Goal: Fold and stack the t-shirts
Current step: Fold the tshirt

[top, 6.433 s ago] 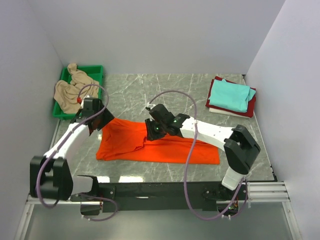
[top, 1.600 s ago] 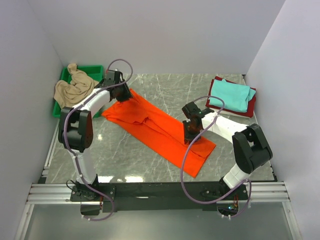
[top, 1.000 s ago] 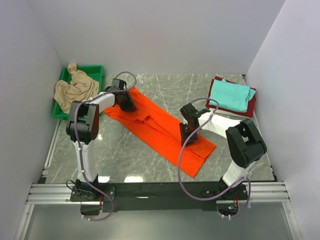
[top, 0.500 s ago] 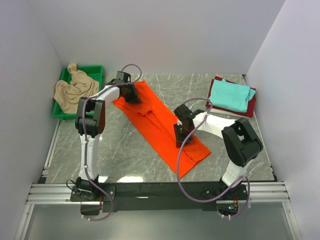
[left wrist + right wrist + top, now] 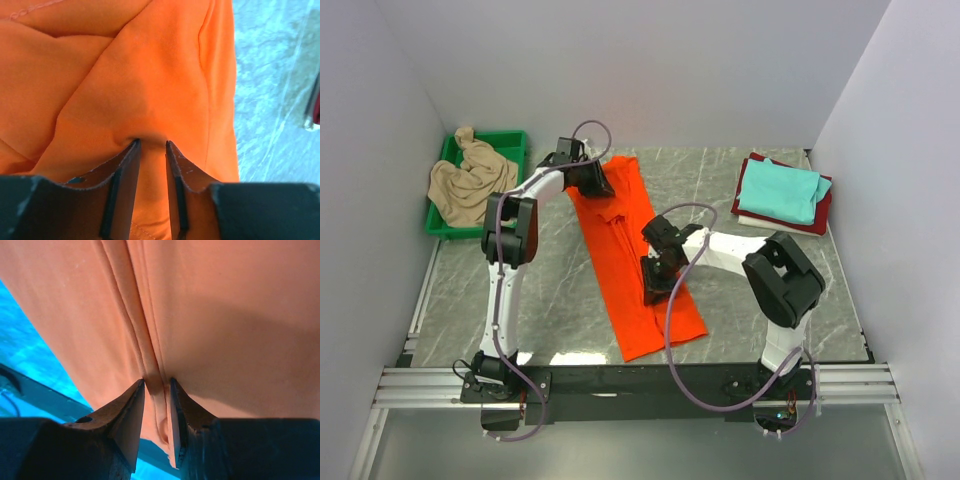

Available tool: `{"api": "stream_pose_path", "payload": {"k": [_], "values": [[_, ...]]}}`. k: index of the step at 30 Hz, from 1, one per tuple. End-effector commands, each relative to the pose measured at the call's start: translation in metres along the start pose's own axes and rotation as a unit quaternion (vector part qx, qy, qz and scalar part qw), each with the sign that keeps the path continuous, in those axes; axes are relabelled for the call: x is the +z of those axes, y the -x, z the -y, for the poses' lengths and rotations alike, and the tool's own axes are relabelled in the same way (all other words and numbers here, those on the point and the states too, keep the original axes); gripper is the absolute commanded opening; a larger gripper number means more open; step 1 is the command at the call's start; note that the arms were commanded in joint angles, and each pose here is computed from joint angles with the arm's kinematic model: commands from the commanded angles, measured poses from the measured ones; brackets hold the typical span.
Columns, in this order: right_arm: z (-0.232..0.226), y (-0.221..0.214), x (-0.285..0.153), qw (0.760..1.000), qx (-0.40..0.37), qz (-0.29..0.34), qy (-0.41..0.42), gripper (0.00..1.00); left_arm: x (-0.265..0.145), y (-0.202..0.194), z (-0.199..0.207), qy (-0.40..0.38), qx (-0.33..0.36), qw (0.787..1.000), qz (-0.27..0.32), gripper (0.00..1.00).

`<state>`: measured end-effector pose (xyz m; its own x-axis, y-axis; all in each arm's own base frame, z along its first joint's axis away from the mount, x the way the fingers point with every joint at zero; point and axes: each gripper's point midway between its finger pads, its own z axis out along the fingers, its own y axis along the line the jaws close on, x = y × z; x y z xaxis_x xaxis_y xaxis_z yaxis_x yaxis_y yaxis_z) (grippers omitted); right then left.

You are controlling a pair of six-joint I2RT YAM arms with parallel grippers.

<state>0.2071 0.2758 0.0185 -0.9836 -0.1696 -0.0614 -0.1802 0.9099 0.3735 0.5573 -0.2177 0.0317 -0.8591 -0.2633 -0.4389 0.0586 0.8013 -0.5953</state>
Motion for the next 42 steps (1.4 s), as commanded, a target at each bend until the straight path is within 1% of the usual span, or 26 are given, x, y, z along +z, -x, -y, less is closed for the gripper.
{"api": "stream_pose_path", "payload": {"k": [1,6,9,12,14,17,19,20,21,23,24,26,27,29,30,32,33,34,35,36,37,38,39,41,42], "values": [[-0.011,-0.007,0.011,1.0,0.005,-0.025,0.003,0.35,0.027,-0.026,-0.027,0.013,0.011,0.999,-0.032,0.36],[-0.022,-0.002,0.016,1.0,0.004,-0.028,0.01,0.35,0.036,-0.017,-0.014,-0.019,0.022,0.999,-0.024,0.39],[-0.032,0.003,0.015,0.999,-0.009,-0.028,0.023,0.35,0.038,-0.013,-0.004,-0.028,0.043,0.999,-0.018,0.44],[-0.046,0.01,0.007,0.999,-0.027,-0.018,0.039,0.35,0.036,-0.007,0.011,-0.044,0.06,0.997,-0.01,0.51],[-0.054,0.013,-0.001,0.998,-0.037,-0.011,0.05,0.35,0.033,-0.003,0.015,-0.046,0.066,0.997,-0.005,0.53],[-0.066,0.015,-0.02,0.996,-0.055,-0.004,0.072,0.36,0.019,0.014,0.034,-0.056,0.073,0.996,0.016,0.6],[-0.068,0.013,-0.031,0.995,-0.065,-0.001,0.073,0.36,0.0,0.029,0.052,-0.067,0.08,0.994,0.037,0.63],[-0.071,0.012,-0.043,0.994,-0.072,0.011,0.079,0.36,-0.008,0.037,0.061,-0.074,0.083,0.993,0.049,0.64],[-0.067,0.007,-0.046,0.995,-0.07,0.009,0.073,0.36,-0.024,0.045,0.074,-0.082,0.089,0.991,0.064,0.64],[-0.064,0.004,-0.062,0.995,-0.073,0.028,0.065,0.36,-0.046,0.057,0.09,-0.089,0.092,0.988,0.087,0.67],[-0.055,-0.004,-0.061,0.996,-0.067,0.02,0.052,0.36,-0.068,0.066,0.106,-0.097,0.099,0.984,0.107,0.7],[-0.044,-0.01,-0.069,0.997,-0.062,0.033,0.033,0.36,-0.091,0.073,0.117,-0.096,0.1,0.982,0.129,0.72],[-0.03,-0.021,-0.065,0.998,-0.056,0.021,0.015,0.36,-0.113,0.072,0.127,-0.098,0.103,0.98,0.141,0.73],[-0.018,-0.03,-0.066,0.998,-0.05,0.024,-0.001,0.36,-0.134,0.072,0.133,-0.093,0.099,0.978,0.161,0.74],[-0.004,-0.043,-0.061,0.999,-0.044,0.008,-0.017,0.36,-0.151,0.061,0.135,-0.089,0.096,0.978,0.163,0.74],[0.008,-0.053,-0.061,0.999,-0.036,0.006,-0.033,0.37,-0.162,0.046,0.125,-0.059,0.085,0.981,0.162,0.74],[0.018,-0.065,-0.057,0.998,-0.032,-0.005,-0.045,0.37,-0.172,0.027,0.12,-0.044,0.081,0.984,0.153,0.74],[0.023,-0.069,-0.056,0.998,-0.028,-0.004,-0.051,0.38,-0.173,0.009,0.11,-0.023,0.074,0.988,0.133,0.74],[0.026,-0.072,-0.059,0.998,-0.025,0.001,-0.052,0.38,-0.169,-0.017,0.091,0.004,0.063,0.992,0.107,0.74],[0.033,-0.079,-0.056,0.998,-0.021,-0.005,-0.059,0.38,-0.18,-0.026,0.09,0.023,0.061,0.991,0.115,0.73],[0.034,-0.081,-0.057,0.998,-0.018,-0.003,-0.059,0.38,-0.183,-0.042,0.083,0.037,0.056,0.992,0.102,0.73],[0.035,-0.082,-0.058,0.998,-0.013,0.001,-0.058,0.38,-0.18,-0.074,0.061,0.064,0.043,0.995,0.069,0.73],[0.037,-0.086,-0.056,0.998,-0.011,-0.002,-0.057,0.39,-0.192,-0.084,0.063,0.07,0.042,0.994,0.072,0.73],[0.038,-0.088,-0.057,0.998,-0.006,0.003,-0.056,0.39,-0.199,-0.114,0.05,0.095,0.033,0.994,0.048,0.73],[0.04,-0.089,-0.055,0.998,-0.003,0.004,-0.058,0.39,-0.206,-0.135,0.045,0.103,0.029,0.994,0.038,0.73]]}}
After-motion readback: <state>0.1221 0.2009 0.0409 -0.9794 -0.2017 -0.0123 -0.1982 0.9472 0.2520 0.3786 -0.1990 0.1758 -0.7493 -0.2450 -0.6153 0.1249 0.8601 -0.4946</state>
